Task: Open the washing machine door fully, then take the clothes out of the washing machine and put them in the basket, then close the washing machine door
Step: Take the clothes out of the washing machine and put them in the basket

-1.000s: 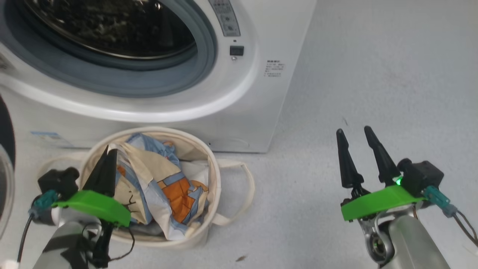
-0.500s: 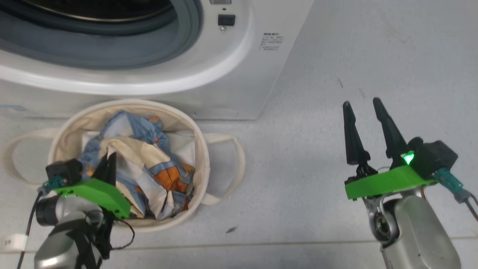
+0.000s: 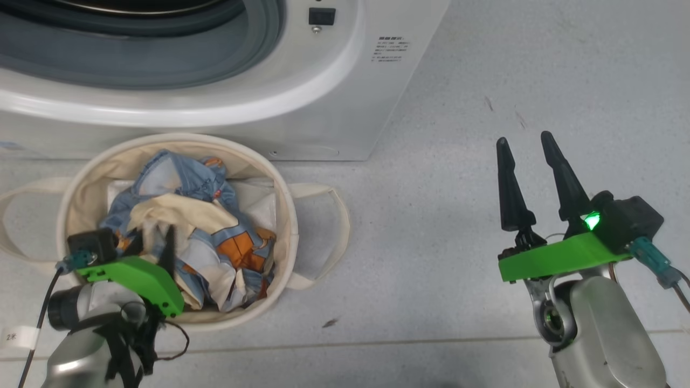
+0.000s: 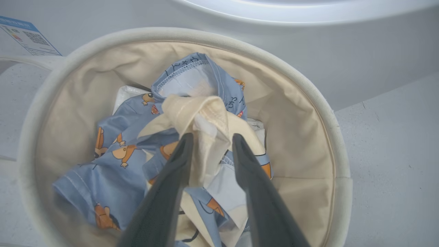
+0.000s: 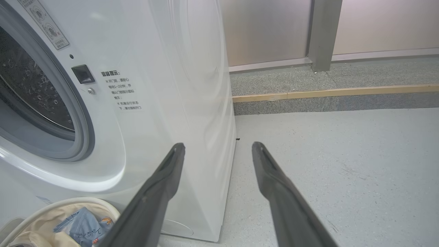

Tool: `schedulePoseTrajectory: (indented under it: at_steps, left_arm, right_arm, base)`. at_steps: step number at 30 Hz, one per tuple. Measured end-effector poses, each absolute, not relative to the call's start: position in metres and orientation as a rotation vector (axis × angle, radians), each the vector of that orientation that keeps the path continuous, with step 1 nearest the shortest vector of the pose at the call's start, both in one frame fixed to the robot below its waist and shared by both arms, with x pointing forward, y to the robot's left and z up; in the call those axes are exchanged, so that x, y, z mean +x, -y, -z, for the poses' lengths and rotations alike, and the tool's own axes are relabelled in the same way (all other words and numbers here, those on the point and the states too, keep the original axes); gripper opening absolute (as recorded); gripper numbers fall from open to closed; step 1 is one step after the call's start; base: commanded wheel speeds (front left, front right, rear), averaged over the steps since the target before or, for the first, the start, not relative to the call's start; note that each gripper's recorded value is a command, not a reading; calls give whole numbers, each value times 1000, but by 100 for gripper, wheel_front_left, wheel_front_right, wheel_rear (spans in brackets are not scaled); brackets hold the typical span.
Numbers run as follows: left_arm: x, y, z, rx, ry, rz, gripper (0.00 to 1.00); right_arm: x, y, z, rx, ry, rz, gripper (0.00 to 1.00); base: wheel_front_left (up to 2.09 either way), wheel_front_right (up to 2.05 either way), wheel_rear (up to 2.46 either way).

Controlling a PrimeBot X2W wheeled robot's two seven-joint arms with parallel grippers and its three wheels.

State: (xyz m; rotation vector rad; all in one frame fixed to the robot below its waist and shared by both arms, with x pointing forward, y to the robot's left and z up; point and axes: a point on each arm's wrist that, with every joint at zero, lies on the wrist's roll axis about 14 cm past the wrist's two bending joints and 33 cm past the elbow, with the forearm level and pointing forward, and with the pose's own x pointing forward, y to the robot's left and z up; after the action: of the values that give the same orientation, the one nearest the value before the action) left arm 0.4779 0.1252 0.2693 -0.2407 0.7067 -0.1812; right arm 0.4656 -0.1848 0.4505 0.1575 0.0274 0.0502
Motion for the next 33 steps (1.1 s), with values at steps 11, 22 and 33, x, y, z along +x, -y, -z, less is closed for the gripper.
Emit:
schedulePoseTrajectory:
  at_steps: [11, 22, 33]
  left_arm:
    - [485, -146, -307, -167, -627, 186, 100]
    - [494, -173, -398, -130, -356, 173, 100]
    - [457, -193, -475, -141, -91, 145, 100]
  right_arm:
    - [459, 174, -472, 167, 13, -82, 100]
    - [435, 158, -496, 211, 48, -122, 100]
    - [410, 143, -513, 233, 81, -163, 100]
  base:
    - [0, 0, 0]
    - [0, 0, 0]
    - [0, 0, 0]
